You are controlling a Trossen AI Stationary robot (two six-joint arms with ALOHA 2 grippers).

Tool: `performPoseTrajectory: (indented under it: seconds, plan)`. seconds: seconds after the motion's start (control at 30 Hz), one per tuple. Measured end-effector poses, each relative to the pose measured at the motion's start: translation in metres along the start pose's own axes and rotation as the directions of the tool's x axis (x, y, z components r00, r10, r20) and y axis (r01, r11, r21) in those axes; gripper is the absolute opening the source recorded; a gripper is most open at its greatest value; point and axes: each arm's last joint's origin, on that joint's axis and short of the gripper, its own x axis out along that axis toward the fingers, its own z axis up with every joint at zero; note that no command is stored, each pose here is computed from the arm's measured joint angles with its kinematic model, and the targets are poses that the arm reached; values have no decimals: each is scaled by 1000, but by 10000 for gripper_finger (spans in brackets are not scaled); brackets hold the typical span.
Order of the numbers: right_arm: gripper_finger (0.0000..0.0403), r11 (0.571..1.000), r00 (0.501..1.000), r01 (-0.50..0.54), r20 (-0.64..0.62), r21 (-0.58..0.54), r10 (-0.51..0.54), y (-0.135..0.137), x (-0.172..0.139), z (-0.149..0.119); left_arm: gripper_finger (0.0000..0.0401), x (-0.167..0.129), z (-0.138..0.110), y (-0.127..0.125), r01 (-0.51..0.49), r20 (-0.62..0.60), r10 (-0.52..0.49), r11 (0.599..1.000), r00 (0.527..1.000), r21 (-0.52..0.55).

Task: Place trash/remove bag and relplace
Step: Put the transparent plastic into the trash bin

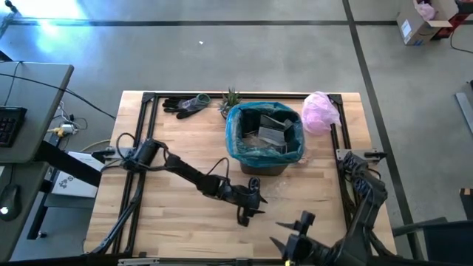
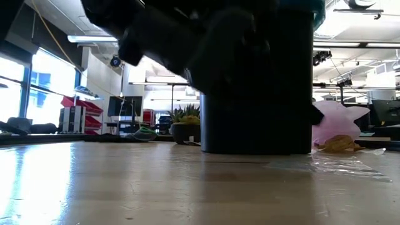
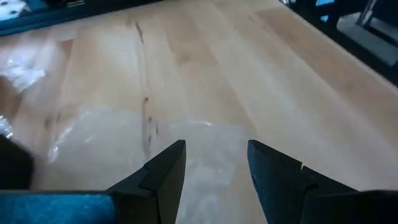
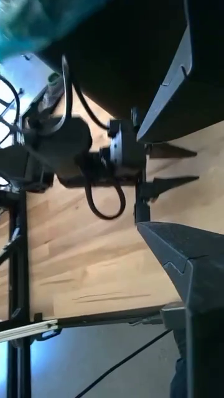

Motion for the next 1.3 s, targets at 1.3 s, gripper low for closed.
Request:
performPoseTrajectory:
  seconds: [1.3]
  plan:
    - [204,998,1000,19,17,52,-20,15,6,-16,4,69,-20,0,89,-195,-94,996,976,-32]
